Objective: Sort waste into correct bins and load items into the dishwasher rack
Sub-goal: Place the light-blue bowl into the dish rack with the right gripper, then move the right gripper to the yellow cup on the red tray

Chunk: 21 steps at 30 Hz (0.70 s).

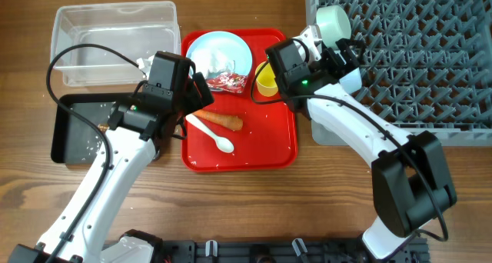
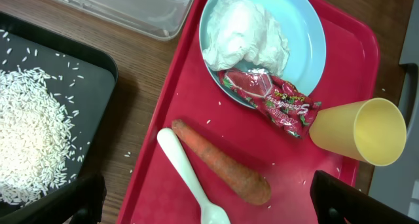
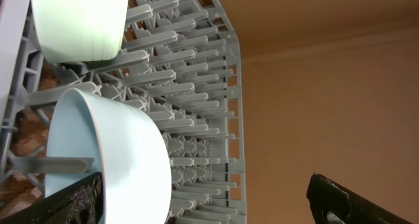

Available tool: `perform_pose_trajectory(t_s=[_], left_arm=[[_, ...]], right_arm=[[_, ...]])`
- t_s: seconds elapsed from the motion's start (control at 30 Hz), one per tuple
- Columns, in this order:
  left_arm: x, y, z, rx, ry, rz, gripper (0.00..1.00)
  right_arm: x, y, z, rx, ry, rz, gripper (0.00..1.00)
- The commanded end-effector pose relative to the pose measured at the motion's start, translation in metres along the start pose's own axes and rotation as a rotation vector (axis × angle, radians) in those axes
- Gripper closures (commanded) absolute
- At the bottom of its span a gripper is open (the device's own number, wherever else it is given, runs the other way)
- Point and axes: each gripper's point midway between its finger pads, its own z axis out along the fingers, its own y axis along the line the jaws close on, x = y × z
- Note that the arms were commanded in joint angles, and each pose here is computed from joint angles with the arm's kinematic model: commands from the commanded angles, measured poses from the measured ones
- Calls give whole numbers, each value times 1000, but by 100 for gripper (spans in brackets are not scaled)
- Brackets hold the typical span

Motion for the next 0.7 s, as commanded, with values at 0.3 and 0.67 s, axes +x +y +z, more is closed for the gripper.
perform_pose_trajectory(t_s=[0.3, 0.67], left_arm=[[-3, 1, 1, -7, -6, -12, 0], [-3, 2, 1, -8, -6, -12, 0]], right_arm=[[-24, 47, -8, -290, -112, 112, 0], [-37, 50, -29, -477, -166, 276, 0]])
